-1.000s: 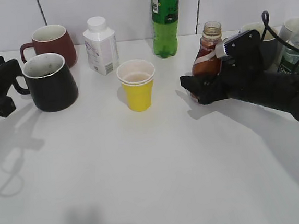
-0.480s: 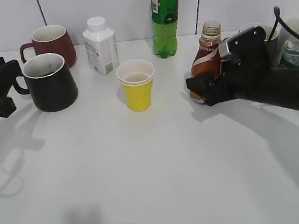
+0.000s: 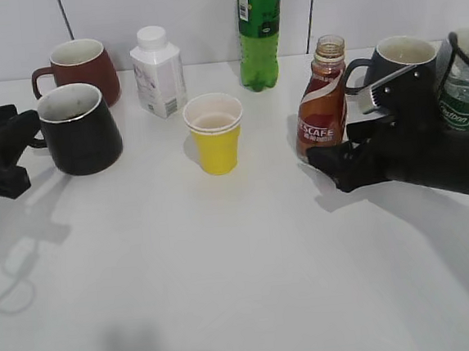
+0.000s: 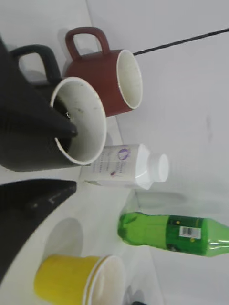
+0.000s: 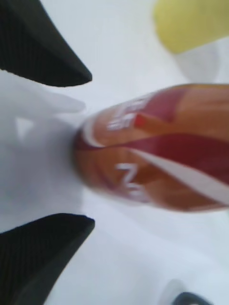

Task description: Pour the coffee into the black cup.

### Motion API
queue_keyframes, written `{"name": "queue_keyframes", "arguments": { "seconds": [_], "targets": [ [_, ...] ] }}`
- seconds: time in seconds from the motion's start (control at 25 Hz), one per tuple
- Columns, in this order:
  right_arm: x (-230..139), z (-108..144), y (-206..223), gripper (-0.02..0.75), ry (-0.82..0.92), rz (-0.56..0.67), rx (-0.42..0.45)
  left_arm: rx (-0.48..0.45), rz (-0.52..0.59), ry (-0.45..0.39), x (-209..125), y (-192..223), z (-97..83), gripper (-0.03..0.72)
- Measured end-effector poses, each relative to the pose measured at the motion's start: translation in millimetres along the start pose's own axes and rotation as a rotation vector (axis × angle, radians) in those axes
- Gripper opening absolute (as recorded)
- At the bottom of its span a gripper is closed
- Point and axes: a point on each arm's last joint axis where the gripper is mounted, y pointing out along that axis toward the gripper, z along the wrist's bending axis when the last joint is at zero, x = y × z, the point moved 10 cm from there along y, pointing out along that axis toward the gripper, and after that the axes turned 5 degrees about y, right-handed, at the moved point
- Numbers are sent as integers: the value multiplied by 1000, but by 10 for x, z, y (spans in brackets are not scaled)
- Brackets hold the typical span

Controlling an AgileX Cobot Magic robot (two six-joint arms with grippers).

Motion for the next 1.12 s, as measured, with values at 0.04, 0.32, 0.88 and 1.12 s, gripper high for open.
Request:
{"name": "queue_keyframes", "arguments": {
  "seconds": [0.04, 0.32, 0.88, 1.12],
  "targets": [
    [-3, -10, -28, 652, -7, 7, -11, 1, 11, 0, -19, -1, 1, 240],
    [-29, -41, -220, 631, -51, 80, -62, -18, 175, 28, -201, 35, -72, 240],
    [186, -428, -761, 598, -49, 320, -345, 70, 796, -277, -488, -37, -173, 240],
    [596, -177, -988, 595, 43, 310, -378, 54, 846, -328, -130, -166, -194, 240]
  ]
}}
